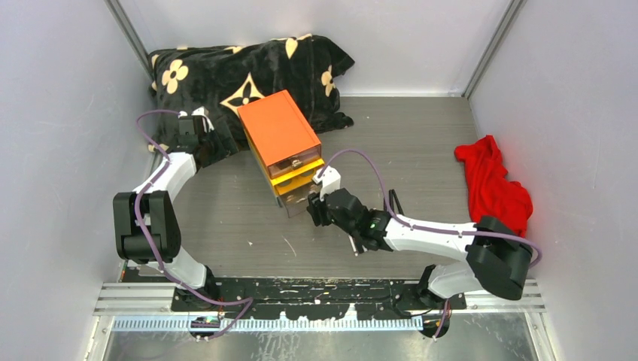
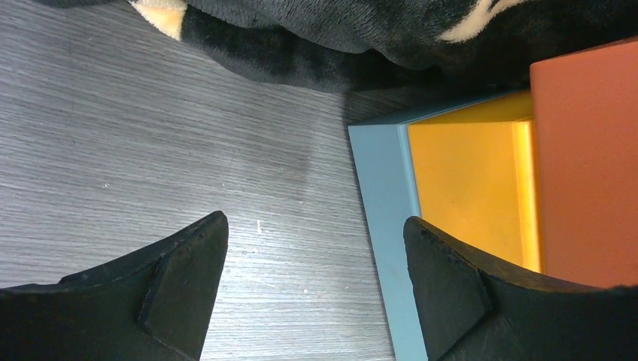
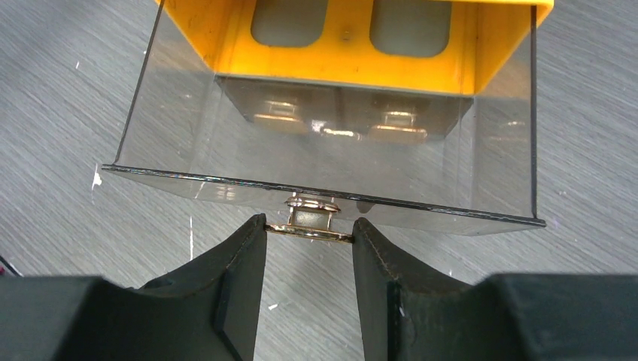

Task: Organize the makeup
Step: Open the drawer in the storage box.

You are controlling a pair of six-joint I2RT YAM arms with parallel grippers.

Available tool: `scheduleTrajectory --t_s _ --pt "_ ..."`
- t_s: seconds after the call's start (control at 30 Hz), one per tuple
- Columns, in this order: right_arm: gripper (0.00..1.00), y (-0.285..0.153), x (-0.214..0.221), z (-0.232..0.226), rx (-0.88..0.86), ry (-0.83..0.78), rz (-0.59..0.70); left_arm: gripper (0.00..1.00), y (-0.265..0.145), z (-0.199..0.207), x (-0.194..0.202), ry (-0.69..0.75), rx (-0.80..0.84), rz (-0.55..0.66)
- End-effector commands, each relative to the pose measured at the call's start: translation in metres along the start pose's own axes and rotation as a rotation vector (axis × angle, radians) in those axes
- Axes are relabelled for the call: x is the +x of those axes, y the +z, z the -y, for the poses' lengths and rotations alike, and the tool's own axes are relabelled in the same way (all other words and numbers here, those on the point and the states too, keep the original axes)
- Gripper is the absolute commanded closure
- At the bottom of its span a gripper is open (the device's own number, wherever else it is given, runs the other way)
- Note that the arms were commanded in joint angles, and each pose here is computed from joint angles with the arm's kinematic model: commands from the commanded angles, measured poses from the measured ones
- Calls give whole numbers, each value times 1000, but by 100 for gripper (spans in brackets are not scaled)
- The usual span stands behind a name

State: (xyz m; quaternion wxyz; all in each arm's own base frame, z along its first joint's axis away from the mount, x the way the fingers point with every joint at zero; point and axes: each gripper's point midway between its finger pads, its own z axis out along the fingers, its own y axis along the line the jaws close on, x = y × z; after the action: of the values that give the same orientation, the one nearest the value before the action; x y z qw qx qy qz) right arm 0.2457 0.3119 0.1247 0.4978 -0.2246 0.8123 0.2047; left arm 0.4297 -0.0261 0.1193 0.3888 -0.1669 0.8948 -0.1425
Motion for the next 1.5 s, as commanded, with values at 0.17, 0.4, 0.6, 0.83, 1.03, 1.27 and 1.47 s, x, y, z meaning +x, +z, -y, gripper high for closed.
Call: scheduleTrajectory --t_s 0.17,0.4,0.6,0.83,1.03,1.27,1.47 --pt "92 -32 13 11 52 43 9 13 -6 10 -29 28 25 83" --pt "90 -48 32 12 42 57 -19 13 -5 9 -28 32 21 81" --pt "61 -54 34 16 63 54 -13 13 -4 7 -26 33 15 75" --pt "8 -56 18 16 75 34 8 13 -3 7 -27 37 16 75" --pt "8 -67 -3 16 76 33 35 13 -1 6 -26 39 13 68" --pt "10 -100 -16 43 184 16 11 13 -3 7 -28 40 12 67" --pt "32 -128 0 77 375 16 -124 13 -15 15 -30 27 30 69"
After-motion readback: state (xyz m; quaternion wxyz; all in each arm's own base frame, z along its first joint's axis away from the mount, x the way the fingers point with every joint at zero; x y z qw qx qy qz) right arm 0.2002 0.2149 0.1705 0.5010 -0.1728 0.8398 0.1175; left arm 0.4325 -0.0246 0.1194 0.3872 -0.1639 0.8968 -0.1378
